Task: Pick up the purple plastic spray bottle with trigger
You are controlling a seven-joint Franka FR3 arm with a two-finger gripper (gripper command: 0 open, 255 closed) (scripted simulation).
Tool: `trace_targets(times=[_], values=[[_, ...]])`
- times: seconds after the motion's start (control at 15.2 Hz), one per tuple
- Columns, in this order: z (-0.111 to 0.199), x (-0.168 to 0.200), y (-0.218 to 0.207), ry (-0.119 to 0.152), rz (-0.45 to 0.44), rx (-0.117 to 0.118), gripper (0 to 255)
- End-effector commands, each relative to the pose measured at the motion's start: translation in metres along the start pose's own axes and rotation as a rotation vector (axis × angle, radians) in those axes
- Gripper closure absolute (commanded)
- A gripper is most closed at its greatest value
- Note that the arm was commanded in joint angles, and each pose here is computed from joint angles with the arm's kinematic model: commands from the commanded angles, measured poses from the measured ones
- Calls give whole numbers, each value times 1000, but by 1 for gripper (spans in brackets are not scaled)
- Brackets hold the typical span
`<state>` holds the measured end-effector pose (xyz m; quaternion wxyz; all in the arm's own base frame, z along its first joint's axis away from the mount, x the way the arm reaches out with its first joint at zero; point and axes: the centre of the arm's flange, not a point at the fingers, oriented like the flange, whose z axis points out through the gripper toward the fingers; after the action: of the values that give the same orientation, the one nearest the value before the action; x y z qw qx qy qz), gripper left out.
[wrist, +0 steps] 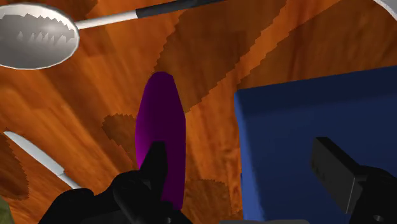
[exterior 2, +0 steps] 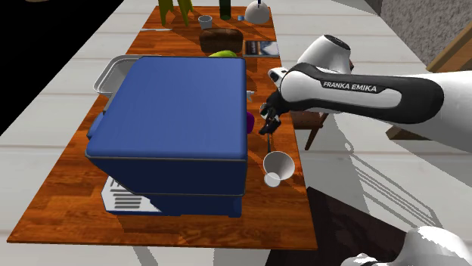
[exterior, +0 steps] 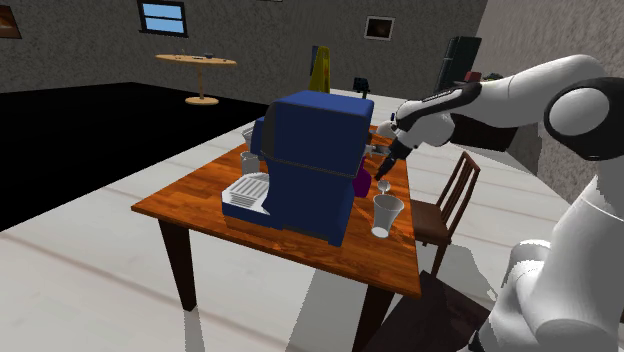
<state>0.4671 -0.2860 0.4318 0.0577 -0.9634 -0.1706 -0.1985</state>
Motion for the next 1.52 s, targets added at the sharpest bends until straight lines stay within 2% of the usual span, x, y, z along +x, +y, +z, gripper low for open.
trace_targets(times=[0.0,0.33,0.79,0.99,1.06,1.45], values=[[9,11,19,44,-42,3,0],[26,41,68,135,-131,16,0],[60,26,69,135,-131,16,0],[63,25,70,135,-131,16,0],[63,25,70,135,-131,16,255],[63,25,69,135,-131,16,255]])
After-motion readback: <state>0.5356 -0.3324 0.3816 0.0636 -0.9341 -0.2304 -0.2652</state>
